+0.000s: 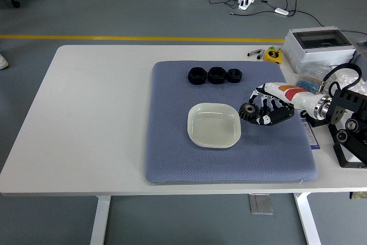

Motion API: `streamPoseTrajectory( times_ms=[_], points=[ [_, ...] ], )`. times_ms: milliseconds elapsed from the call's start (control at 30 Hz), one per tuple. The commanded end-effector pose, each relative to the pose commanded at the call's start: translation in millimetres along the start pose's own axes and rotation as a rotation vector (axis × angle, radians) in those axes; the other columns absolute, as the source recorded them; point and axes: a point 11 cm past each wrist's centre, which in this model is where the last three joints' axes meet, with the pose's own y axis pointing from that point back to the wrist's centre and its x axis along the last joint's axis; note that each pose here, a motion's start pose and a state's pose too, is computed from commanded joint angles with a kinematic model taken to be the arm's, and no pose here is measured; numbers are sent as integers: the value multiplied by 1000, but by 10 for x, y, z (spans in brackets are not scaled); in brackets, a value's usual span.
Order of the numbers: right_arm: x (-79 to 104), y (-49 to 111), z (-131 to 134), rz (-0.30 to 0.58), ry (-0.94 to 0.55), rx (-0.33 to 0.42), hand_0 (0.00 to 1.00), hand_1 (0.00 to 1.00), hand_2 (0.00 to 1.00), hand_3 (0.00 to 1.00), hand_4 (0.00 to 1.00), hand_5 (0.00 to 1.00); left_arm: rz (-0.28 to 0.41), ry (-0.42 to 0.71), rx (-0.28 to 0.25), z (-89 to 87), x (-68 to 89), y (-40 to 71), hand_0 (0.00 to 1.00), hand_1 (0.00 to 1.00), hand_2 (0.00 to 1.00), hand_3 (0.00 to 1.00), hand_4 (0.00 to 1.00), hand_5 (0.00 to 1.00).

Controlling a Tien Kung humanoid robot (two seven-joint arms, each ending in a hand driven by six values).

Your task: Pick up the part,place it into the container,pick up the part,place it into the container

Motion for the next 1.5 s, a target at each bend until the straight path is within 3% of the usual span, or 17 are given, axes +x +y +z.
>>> streamPoseTrajectory(
  times_ms=[300, 533, 567, 733, 767, 933, 967, 1267, 1500],
  points=[
    [-99, -321, -525, -13, 46, 110, 2, 134, 272, 490, 782, 373, 3, -1, 2, 4, 20, -1, 714, 727, 753, 666, 692, 668],
    [-176, -526, -681, 23, 140, 113, 17, 155, 303, 492, 779, 370, 5, -4, 2, 10, 41, -2, 714, 726, 754, 666, 692, 669],
    [-191, -552, -690, 26, 166, 110, 171, 318, 459, 630, 860, 331, 5, -5, 2, 12, 44, -2, 714, 726, 755, 667, 692, 666],
    [-242, -602, -665, 15, 295, 98, 171, 318, 459, 630, 860, 331, 7, -6, 0, 21, 58, -2, 714, 726, 755, 667, 692, 666],
    [-247, -604, -657, 11, 308, 96, 318, 520, 787, 998, 998, 385, 7, -5, 0, 22, 59, -2, 714, 726, 755, 668, 692, 666],
    [-261, -583, -600, -7, 368, 94, 318, 520, 787, 998, 998, 385, 7, -4, 1, 16, 60, -2, 714, 726, 755, 668, 692, 666],
    [-256, -577, -590, -6, 372, 94, 379, 582, 900, 998, 998, 398, 7, -4, 2, 13, 58, -2, 714, 727, 755, 668, 693, 667],
    [-170, -528, -507, 9, 351, 79, 391, 583, 905, 998, 998, 397, 5, -7, 5, -3, 46, -2, 714, 727, 757, 670, 692, 665],
    [68, -413, -229, 80, 316, -8, 369, 564, 853, 998, 998, 404, 6, -2, 4, -4, 44, -2, 714, 728, 757, 670, 692, 666]
  ],
)
